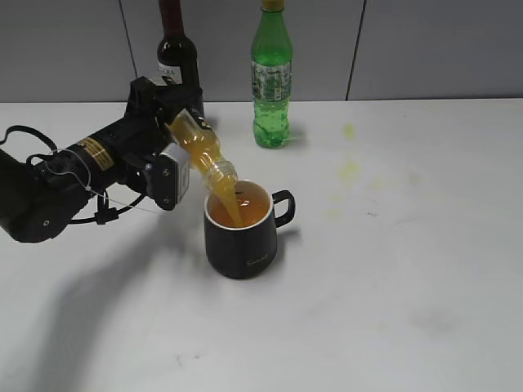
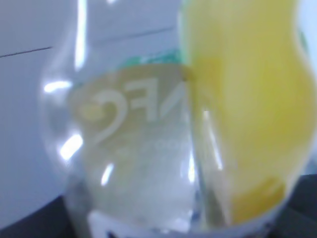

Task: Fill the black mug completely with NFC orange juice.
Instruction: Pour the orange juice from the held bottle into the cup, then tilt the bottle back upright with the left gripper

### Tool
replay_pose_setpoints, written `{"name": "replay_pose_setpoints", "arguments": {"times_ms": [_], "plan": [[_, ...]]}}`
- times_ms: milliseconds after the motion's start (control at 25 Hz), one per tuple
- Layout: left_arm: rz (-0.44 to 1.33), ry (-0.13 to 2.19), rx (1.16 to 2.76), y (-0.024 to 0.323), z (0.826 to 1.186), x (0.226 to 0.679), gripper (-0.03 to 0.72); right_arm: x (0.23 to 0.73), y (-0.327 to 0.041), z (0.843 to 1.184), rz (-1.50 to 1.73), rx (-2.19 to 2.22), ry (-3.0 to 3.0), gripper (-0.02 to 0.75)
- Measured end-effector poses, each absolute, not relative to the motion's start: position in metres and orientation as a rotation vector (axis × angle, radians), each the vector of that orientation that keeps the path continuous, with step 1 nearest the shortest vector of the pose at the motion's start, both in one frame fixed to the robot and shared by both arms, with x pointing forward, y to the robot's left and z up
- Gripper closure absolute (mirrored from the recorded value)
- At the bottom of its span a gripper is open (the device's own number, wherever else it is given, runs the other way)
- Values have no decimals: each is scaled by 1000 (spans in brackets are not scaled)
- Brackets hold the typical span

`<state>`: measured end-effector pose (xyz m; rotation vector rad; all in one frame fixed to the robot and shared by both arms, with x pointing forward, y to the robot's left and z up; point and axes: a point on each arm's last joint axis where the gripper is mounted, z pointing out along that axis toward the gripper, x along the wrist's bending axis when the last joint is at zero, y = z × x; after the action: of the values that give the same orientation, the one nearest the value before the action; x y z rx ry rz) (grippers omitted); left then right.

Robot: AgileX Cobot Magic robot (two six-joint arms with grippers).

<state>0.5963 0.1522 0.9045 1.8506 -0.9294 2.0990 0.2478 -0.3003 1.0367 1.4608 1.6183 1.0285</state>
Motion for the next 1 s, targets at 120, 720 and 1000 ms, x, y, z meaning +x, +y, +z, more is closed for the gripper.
{"name": "replay_pose_setpoints", "arguments": {"times_ms": [120,720,1000], "plan": [[2110,-954,1837,151,905,596,220,248,-300,1037,1028,1461,1618,185],[2108,-1013,1791,148,906,595,220,248,-300,1037,1028,1461,1618,185],[2152,-1038,1761,147,913,599,220,248,-300,1037,1028,1461,1618,185]]}}
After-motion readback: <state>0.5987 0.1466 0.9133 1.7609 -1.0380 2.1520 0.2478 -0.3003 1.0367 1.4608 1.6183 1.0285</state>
